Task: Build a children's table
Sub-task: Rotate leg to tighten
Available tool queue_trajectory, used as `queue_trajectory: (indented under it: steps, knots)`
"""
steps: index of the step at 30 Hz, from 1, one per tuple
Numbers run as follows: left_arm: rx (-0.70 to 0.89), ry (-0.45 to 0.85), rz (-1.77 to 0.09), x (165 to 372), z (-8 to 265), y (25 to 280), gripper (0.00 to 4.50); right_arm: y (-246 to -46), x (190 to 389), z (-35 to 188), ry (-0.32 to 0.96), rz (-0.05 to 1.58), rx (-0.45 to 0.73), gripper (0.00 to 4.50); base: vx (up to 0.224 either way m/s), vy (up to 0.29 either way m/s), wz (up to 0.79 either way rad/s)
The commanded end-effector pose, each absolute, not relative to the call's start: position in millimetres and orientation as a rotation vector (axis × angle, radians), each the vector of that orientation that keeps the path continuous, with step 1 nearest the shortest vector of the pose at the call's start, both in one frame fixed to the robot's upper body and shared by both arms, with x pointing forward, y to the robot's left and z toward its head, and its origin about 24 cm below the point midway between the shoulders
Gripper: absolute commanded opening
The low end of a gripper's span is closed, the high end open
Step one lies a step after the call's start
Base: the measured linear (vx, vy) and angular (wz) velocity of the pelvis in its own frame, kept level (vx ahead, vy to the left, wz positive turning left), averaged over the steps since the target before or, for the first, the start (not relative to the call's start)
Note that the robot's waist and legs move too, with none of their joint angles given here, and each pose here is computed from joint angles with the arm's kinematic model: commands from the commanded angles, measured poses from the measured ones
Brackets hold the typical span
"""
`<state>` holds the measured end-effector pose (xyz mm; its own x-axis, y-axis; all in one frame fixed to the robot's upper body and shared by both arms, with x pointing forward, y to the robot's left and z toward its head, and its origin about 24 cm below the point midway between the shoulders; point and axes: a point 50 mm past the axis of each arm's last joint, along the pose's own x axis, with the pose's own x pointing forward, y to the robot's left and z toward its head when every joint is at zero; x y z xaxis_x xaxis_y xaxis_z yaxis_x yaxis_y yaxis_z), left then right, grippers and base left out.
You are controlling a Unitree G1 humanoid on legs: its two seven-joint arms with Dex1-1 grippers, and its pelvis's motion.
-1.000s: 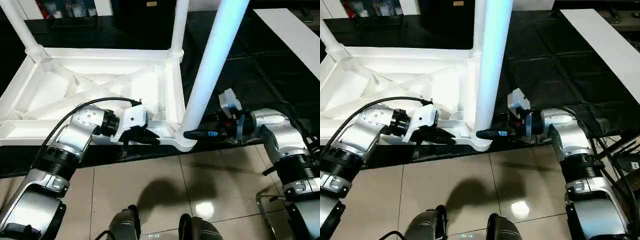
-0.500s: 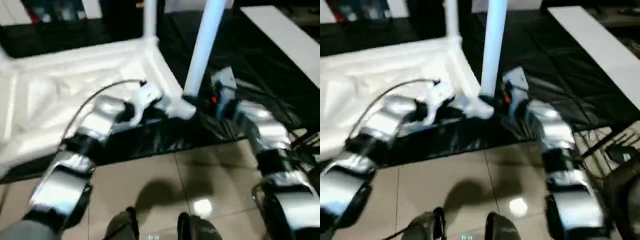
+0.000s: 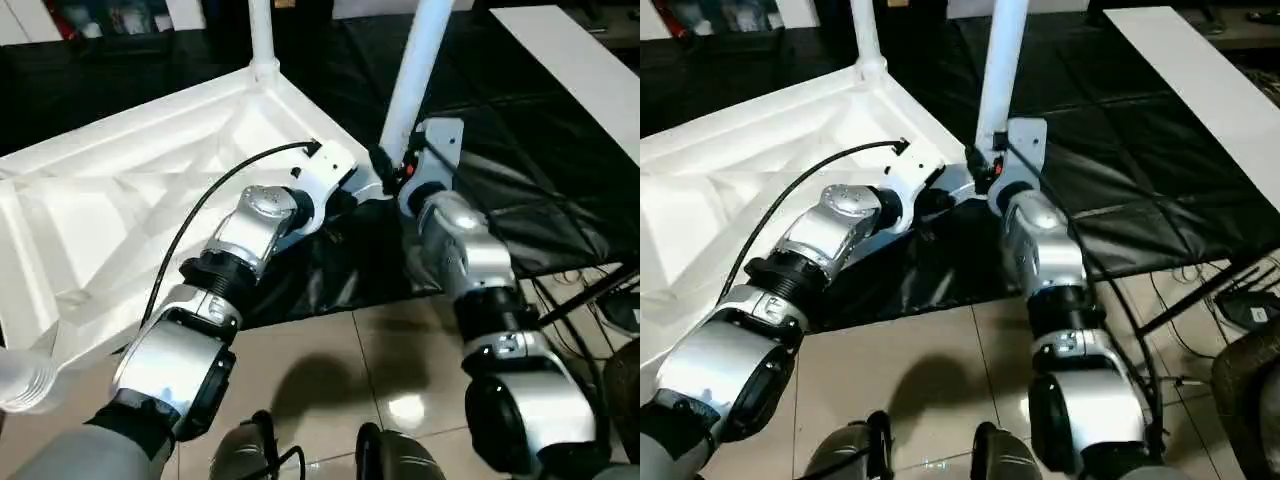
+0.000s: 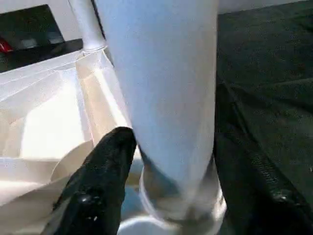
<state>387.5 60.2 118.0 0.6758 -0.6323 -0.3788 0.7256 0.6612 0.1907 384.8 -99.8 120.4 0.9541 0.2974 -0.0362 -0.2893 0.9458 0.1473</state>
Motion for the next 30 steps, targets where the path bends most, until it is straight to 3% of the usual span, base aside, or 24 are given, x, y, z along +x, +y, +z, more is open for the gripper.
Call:
queue_trajectory:
  steps: [1,3,4,6,12,13,14,17,26,27,30]
  knots:
    - [0.315,0.22,-0.762,390.8,130.2,57.7,0.0,-89.0,379.4,107.4,0.093,0.396,0.138,3.04,0.0,0.0,0.0]
    - [0.324,0.227,-0.769,390.6,128.5,61.3,0.0,-96.8,380.1,110.1,0.063,0.403,0.116,3.16,0.0,0.0,0.0]
    - [0.341,0.261,-0.801,388.3,122.0,73.5,0.0,-118.5,378.9,117.7,-0.001,0.47,0.054,3.27,0.0,0.0,0.0]
    - [0.365,0.273,-0.837,385.5,117.6,81.3,0.0,-133.2,377.2,123.3,-0.041,0.504,0.003,3.48,0.0,0.0,0.0]
    - [0.394,0.291,-0.939,375.2,107.7,98.2,0.0,-163.0,370.1,133.6,-0.062,0.665,-0.072,3.96,0.0,0.0,0.0]
    - [0.431,0.286,-0.995,370.3,105.0,105.3,0.0,-171.3,363.9,135.1,-0.058,0.768,-0.138,3.96,0.0,0.0,0.0]
    - [0.431,0.286,-0.995,370.3,105.0,105.3,0.0,-171.3,363.9,135.1,-0.058,0.768,-0.138,4.01,0.0,0.0,0.0]
    - [0.491,0.245,-1.142,358.0,104.7,116.3,0.0,-180.3,351.6,133.4,-0.031,0.974,-0.205,4.13,0.0,0.0,0.0]
    - [0.544,0.272,-1.336,338.6,103.5,127.6,0.0,-180.7,338.5,127.9,0.028,1.221,-0.219,4.13,0.0,0.0,0.0]
    - [0.554,0.278,-1.394,333.3,104.1,128.8,0.0,-178.3,336.1,124.1,0.055,1.274,-0.213,3.87,0.0,0.0,0.0]
    - [0.559,0.286,-1.444,328.4,104.1,128.2,0.0,-175.5,335.1,121.5,0.07,1.301,-0.21,3.74,0.0,0.0,0.0]
